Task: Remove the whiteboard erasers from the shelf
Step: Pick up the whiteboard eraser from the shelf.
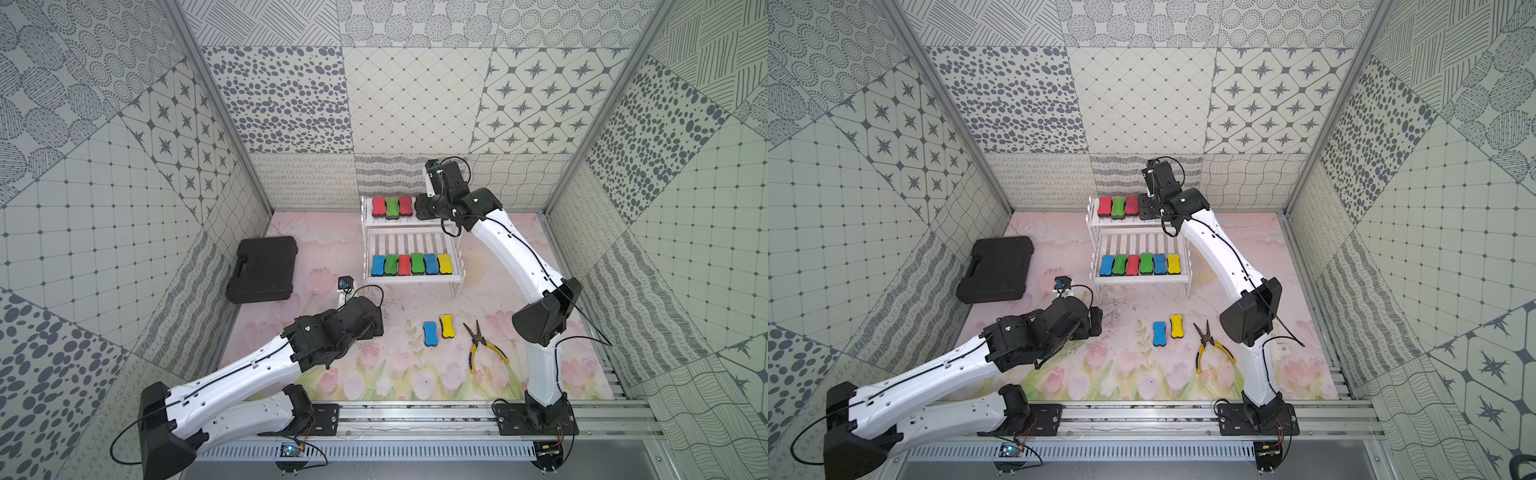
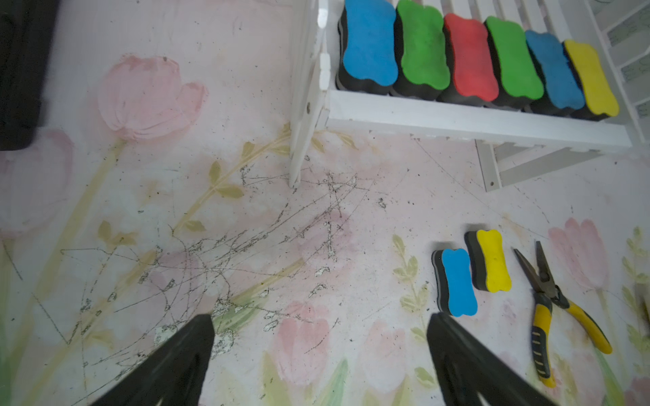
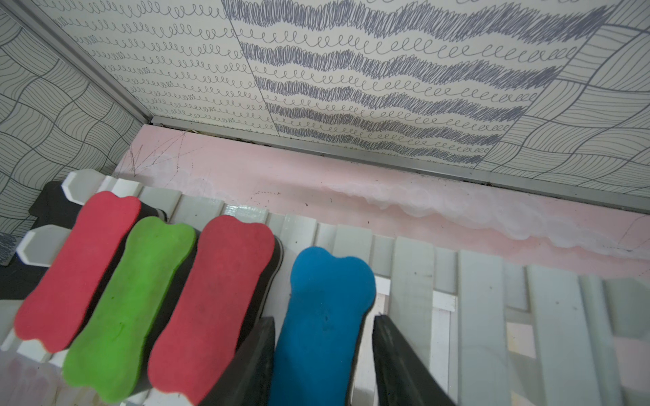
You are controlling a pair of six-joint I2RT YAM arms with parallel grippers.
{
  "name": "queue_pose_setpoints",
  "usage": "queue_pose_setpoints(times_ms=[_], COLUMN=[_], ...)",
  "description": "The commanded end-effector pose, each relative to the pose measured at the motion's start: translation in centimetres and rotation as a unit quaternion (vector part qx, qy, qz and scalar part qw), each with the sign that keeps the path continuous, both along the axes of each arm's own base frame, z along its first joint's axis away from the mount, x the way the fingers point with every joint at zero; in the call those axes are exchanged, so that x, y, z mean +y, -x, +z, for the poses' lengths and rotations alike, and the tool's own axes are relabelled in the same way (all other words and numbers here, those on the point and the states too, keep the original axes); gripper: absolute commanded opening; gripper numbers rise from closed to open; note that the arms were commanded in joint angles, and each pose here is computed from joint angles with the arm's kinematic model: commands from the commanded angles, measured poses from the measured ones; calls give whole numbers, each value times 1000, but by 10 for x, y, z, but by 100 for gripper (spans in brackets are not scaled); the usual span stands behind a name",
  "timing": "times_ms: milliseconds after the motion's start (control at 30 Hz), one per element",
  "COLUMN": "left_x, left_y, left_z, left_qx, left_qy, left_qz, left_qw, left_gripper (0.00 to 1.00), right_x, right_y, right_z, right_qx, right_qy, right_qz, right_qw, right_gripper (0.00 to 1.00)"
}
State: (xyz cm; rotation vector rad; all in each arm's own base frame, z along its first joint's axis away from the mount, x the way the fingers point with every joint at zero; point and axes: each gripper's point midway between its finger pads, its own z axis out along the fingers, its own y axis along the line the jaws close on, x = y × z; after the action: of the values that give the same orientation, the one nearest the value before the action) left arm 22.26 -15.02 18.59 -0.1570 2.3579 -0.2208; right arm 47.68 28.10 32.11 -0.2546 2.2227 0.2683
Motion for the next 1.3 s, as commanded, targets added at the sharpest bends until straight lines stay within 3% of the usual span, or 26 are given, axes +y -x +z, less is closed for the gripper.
queue_pose_setpoints(times_ms=[0,267,600,933,1267], left_x=[39,45,38,42,45], left_y=[-1,-1,-1,2,3], left_z=[16,29,44,38,31], left_qx=[-24,-33,-78,-67,-57], left_qy=[-35,-34,7,-13,-22], left_qz=[94,108,61,54,61], left_qw=[995,993,995,996,996], left_gripper=[99,100,100,100,99], right_x=[1,-1,-5,1,2], right_y=[-1,2,16,9,11], right_z=[-16,-3,34,9,1], right_qx=[17,10,-16,7,6], right_qy=[20,5,-28,-17,22], right_qz=[0,-3,2,4,-4], right_qw=[1000,1000,999,1000,1000], right_gripper=[46,33,32,52,58])
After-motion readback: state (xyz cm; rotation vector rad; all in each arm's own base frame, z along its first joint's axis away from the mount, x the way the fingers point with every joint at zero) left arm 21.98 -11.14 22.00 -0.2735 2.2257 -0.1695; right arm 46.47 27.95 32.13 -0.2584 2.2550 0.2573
